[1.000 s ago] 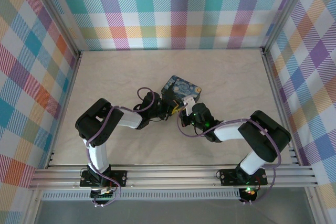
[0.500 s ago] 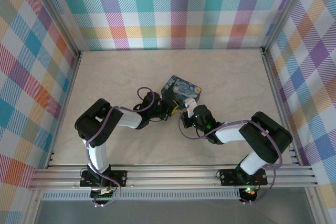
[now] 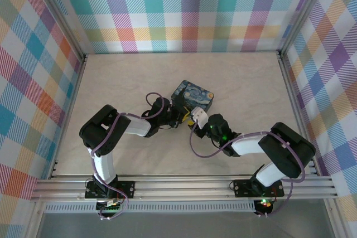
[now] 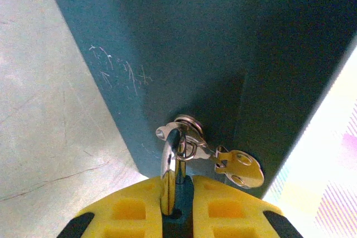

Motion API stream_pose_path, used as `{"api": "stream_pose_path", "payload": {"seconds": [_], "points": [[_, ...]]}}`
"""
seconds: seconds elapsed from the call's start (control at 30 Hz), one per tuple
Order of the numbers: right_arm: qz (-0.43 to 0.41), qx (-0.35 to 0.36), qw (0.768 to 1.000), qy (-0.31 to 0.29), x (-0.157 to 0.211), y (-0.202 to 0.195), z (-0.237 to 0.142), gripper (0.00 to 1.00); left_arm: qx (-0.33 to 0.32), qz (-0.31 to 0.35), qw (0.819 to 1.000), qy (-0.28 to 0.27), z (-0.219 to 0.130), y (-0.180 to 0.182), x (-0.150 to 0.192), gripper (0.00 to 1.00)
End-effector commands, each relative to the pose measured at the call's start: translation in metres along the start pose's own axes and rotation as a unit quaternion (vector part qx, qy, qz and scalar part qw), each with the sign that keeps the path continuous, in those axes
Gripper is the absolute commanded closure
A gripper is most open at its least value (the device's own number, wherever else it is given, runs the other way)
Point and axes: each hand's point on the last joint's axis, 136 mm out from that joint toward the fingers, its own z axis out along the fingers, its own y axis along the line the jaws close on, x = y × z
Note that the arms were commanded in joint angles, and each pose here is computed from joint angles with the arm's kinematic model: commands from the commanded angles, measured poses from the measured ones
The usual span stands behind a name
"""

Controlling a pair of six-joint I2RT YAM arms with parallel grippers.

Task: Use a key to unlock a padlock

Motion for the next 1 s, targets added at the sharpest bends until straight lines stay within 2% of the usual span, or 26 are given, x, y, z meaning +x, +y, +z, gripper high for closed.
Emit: {"api": "stream_pose_path", "payload": {"seconds": [0.0, 0.5, 0.97], "points": [[-0.069, 0.003, 0.998, -0.014, -0.008, 0.001, 0.006, 0.58, -0.007, -0.001, 1.000, -0.001, -0.003, -0.006, 0.000, 0.93], [-0.117, 0.006, 0.993, 0.000, -0.004, 0.001, 0.026, 0.59, -0.007, -0.001, 1.000, 0.002, -0.003, -0.007, 0.001, 0.95], [-0.125, 0.010, 0.992, -0.002, -0.008, -0.001, 0.035, 0.72, -0.008, 0.000, 1.000, 0.004, -0.002, -0.008, 0.001, 0.95]]}}
